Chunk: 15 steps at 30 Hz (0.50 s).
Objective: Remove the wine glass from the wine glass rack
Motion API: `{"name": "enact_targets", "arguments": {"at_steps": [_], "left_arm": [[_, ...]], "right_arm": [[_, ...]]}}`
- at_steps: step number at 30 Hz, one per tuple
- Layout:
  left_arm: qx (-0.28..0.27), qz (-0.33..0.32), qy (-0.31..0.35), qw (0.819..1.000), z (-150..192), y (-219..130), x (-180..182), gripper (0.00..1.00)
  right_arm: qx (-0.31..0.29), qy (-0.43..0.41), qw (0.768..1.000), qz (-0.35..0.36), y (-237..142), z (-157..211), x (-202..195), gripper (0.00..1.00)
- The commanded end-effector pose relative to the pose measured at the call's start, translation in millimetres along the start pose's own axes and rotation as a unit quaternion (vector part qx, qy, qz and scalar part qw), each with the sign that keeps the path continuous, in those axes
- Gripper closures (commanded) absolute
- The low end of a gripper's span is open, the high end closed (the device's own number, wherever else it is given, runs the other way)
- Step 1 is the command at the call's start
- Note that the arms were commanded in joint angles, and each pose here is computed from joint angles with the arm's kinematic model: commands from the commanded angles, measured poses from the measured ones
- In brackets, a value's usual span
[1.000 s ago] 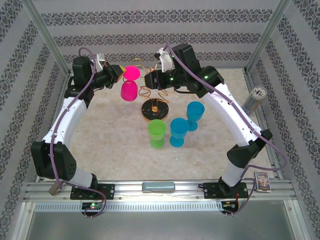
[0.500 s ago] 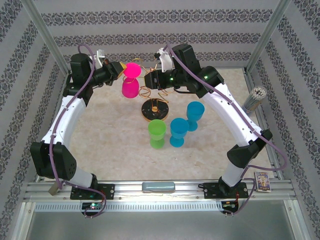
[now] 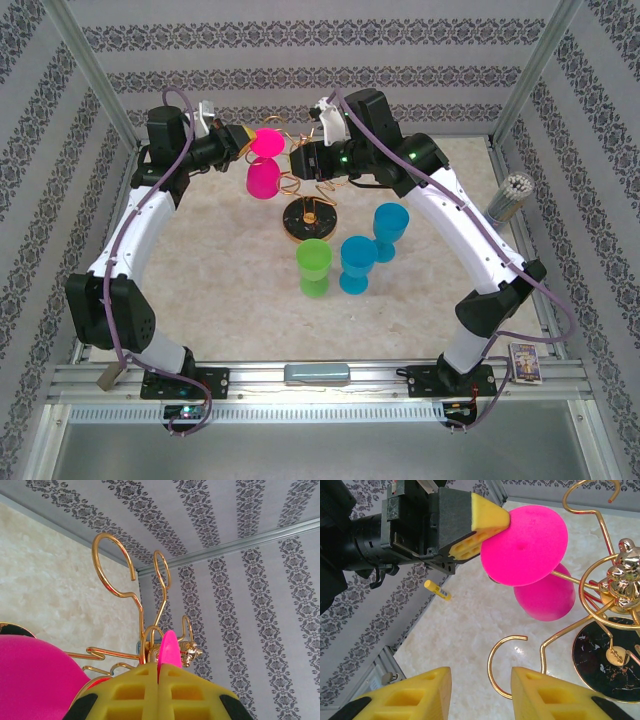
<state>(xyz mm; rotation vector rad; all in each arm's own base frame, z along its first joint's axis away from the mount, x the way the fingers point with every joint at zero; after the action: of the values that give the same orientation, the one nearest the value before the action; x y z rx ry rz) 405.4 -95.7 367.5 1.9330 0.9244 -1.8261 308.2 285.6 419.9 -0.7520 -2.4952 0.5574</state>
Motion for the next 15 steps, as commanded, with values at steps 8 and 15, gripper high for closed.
{"name": "enact_targets", "arguments": {"at_steps": [8, 15], "left_arm": [[0.012, 0.013, 0.034, 0.999, 2.1, 1.8, -17.3, 1.00], [0.017, 0.013, 0.036, 0.999, 0.3, 6.9, -19.3, 1.00]], "right_arm": [[-0.019, 0.001, 1.000, 0.002, -12.7, -5.5, 0.3, 0.63], [-0.019, 0.001, 1.000, 0.002, -13.5, -4.8, 0.0, 0.63]]}}
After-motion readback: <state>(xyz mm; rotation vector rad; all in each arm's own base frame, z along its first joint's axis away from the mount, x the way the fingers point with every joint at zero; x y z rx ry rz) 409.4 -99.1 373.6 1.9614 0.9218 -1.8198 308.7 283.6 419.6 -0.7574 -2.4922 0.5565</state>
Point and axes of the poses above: each hand's point on the last joint's axis, 136 mm out from that joint toward the fingers, its own y axis out along the fingers, its own x axis along the line the jaws close on, z = x × y, the point moved 6 cm from there along -y, back along the fingers, and after that the axes turned 14 degrees about -y, right-handed, at the moved point
